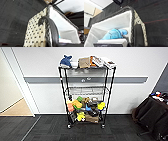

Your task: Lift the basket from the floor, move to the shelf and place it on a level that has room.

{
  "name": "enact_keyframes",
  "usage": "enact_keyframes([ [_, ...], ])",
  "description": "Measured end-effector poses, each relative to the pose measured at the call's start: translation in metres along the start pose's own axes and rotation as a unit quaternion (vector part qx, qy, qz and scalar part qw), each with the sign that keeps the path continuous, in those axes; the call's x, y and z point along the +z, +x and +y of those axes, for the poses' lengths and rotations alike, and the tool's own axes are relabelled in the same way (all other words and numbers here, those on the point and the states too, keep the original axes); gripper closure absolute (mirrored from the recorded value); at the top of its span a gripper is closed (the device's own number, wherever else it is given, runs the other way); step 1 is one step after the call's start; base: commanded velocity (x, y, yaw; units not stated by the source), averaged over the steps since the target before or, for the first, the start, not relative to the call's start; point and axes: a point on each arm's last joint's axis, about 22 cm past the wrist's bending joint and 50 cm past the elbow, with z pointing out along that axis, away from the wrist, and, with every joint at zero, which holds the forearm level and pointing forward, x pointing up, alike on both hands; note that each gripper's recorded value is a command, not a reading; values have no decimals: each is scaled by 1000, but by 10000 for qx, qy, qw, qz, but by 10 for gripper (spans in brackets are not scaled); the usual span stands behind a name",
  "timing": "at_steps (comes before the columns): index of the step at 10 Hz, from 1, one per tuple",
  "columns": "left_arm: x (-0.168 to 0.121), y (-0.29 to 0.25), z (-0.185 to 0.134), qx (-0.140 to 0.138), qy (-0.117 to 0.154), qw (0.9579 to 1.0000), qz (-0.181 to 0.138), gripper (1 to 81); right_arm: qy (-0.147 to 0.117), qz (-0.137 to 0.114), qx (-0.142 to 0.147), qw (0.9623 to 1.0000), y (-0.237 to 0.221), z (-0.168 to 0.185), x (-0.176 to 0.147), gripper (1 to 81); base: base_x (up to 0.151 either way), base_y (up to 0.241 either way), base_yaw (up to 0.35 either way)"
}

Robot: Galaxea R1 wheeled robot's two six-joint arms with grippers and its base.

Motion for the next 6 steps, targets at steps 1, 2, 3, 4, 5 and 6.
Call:
enact_keyframes([
  [1,-5,-4,3,18,-9,10000,21,811,6,22,-22,10000,-3,-3,-5,811,0,0,0],
  [2,-9,-7,4,31,-15,10000,35,811,11,40,-38,10000,-5,-6,-10,811,0,0,0],
  [3,-12,-11,8,54,-35,10000,45,811,18,55,-61,10000,-7,-8,-13,811,0,0,0],
  [4,-16,-12,11,84,-49,9999,58,811,26,84,-91,9999,-6,-11,-17,811,0,0,0],
  [5,-20,-8,18,156,-90,9998,121,811,43,144,-147,9998,-2,-16,-22,811,0,0,0],
  [6,-25,-1,26,235,-130,9994,215,811,66,247,-214,9994,6,-21,-28,811,0,0,0],
])
